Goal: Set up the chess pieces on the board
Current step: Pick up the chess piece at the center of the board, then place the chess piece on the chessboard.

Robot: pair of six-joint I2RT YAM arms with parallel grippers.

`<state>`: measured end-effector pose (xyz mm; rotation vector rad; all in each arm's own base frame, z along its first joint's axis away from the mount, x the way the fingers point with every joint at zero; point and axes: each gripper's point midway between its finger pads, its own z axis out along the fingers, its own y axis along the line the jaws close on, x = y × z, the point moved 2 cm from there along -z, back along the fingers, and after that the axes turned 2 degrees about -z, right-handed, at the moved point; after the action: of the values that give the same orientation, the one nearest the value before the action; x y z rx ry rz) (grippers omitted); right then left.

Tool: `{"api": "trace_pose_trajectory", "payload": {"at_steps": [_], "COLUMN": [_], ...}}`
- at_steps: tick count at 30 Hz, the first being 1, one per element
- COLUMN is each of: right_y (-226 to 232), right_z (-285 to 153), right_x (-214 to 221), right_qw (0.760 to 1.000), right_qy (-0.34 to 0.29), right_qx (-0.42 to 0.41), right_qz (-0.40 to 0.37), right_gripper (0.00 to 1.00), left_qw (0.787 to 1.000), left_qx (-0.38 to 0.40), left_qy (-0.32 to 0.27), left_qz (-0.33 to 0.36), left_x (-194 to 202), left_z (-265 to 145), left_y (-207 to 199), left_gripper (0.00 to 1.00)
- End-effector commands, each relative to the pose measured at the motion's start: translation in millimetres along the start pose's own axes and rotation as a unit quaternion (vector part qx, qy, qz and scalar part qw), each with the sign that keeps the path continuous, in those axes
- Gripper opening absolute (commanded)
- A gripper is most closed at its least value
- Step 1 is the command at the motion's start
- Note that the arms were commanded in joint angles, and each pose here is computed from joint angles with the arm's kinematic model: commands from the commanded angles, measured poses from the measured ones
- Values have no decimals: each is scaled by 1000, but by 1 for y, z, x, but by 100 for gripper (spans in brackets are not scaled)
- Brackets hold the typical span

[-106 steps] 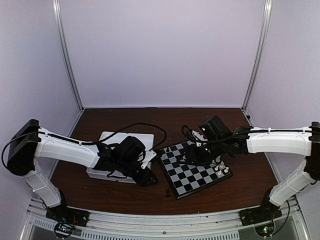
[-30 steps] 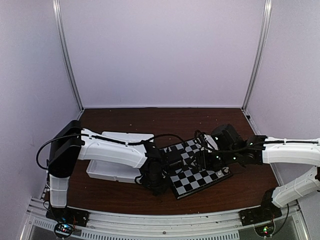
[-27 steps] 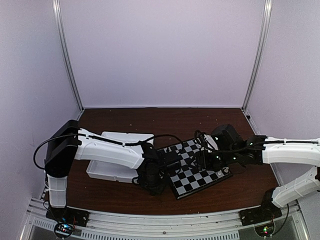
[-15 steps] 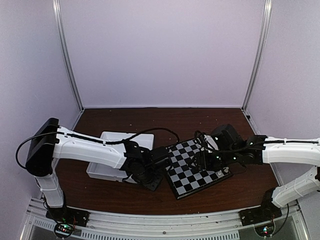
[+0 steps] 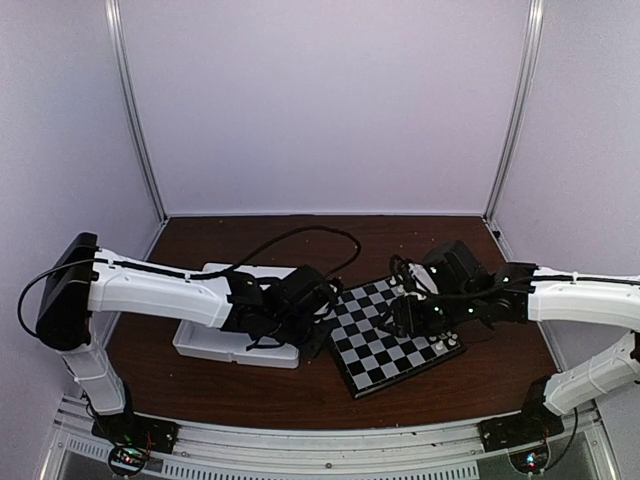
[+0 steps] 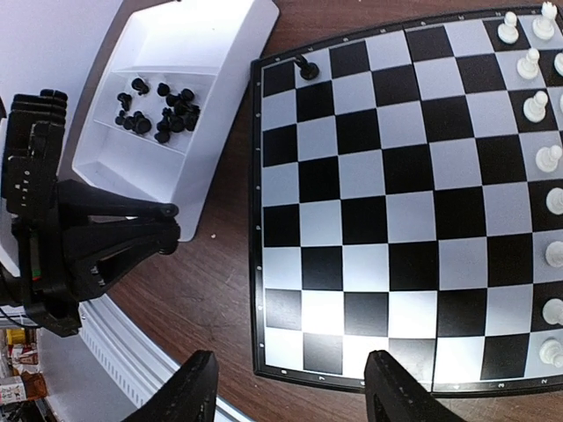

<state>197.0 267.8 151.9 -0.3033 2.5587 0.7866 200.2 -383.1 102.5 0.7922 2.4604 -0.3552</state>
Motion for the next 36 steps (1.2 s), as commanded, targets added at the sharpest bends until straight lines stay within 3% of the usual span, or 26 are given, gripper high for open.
{"api": "trace_pose_trajectory", "payload": {"at_steps": [1, 8, 21, 30, 36], "right_y": [18, 16, 9, -3, -6], "right_z": [-16, -23, -12, -1, 16], "right_x": [-20, -30, -24, -20, -14], "right_qw": [1000, 999, 1000, 999, 1000], "right_qy": [-20, -32, -13, 2, 15], "right_qx": [-15, 5, 10, 32, 24], "right_qz": [-17, -27, -12, -9, -1], "right_gripper": [60, 59, 58, 57, 57], "left_qw": [992, 971, 948, 896, 904], "left_qx": [35, 98, 132, 166, 162], "left_qy": [-116, -212, -276, -397, -378], "left_qz": [23, 47, 93, 106, 118], "left_x": [-46, -73, -74, -55, -44], "left_z": [-10, -5, 24, 22, 32], "left_y": [-9, -27, -43, -39, -37], "left_gripper": [7, 8, 10, 13, 13]}}
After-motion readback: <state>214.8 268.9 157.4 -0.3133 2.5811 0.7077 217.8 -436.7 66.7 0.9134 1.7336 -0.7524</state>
